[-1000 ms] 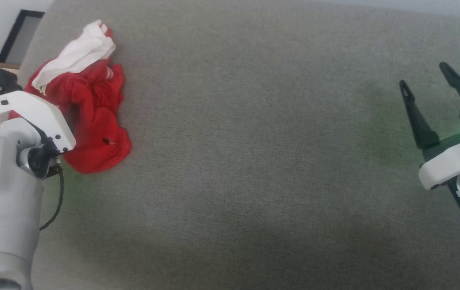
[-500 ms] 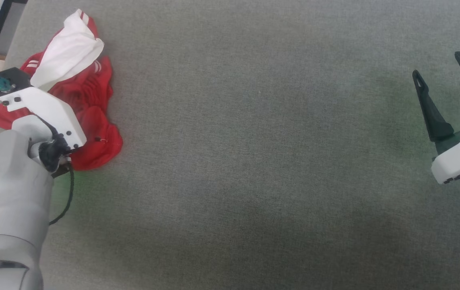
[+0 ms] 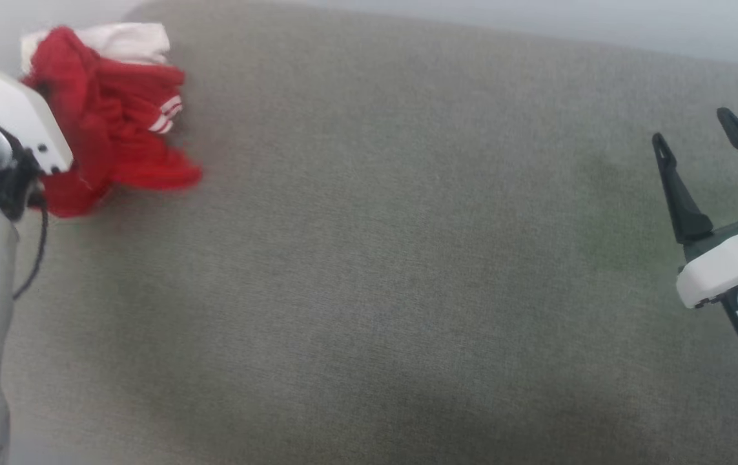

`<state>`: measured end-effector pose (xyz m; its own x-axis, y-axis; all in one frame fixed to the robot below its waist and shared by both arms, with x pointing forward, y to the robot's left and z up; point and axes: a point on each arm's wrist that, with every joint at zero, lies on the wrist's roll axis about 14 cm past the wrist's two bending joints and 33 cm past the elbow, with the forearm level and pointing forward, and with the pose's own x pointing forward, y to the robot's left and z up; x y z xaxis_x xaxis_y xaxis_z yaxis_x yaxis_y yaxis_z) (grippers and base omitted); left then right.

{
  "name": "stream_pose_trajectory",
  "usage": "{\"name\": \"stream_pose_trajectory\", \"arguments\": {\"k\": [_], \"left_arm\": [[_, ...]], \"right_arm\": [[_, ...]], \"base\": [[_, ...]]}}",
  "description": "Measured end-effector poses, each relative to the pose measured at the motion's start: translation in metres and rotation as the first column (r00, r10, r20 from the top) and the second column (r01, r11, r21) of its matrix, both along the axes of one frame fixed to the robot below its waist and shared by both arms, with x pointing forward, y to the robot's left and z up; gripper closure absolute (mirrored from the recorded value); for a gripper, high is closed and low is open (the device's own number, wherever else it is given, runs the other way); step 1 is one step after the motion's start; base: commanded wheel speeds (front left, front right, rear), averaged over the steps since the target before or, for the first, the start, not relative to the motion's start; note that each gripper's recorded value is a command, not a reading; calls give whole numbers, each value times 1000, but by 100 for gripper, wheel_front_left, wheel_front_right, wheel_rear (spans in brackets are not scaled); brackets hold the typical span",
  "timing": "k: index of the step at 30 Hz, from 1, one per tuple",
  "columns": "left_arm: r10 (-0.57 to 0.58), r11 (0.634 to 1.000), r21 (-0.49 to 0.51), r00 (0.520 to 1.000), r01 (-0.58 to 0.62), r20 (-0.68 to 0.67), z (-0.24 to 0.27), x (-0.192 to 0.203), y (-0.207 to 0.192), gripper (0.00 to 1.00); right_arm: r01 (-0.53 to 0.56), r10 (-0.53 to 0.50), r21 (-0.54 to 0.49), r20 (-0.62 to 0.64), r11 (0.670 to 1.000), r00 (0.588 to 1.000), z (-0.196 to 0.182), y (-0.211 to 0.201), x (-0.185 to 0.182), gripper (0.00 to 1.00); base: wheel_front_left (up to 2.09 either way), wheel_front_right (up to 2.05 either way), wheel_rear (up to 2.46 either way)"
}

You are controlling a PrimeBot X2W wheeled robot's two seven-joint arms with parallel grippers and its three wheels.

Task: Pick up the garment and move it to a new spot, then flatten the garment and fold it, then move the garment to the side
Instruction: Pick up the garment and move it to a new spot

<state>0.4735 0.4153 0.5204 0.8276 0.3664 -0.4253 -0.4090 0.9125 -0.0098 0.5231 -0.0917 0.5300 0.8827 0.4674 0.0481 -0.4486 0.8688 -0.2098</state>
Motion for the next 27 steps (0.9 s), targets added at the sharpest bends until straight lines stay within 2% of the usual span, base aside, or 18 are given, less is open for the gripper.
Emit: {"name": "stream_pose_trajectory", "arguments": {"k": [7, 13, 18, 27], "left_arm": [[-57, 991, 132, 983, 34, 173, 89, 2, 7, 100], [-141, 971, 221, 960, 87, 241, 144, 2, -6, 100], [-250, 949, 261, 927, 178, 278, 174, 15, -42, 100], [-428, 895, 259, 864, 364, 265, 178, 26, -123, 100]], "right_arm": [[-8, 6, 43, 47, 999, 999, 22, 12, -13, 0], [7, -13, 67, 87, 998, 996, 39, 11, -25, 0], [70, -80, 88, 116, 994, 990, 51, -12, -32, 0], [244, -258, 113, 131, 963, 957, 58, -81, -51, 0]], "base": [[0, 0, 0], [0, 0, 0], [0, 0, 0], [0, 0, 0]]}}
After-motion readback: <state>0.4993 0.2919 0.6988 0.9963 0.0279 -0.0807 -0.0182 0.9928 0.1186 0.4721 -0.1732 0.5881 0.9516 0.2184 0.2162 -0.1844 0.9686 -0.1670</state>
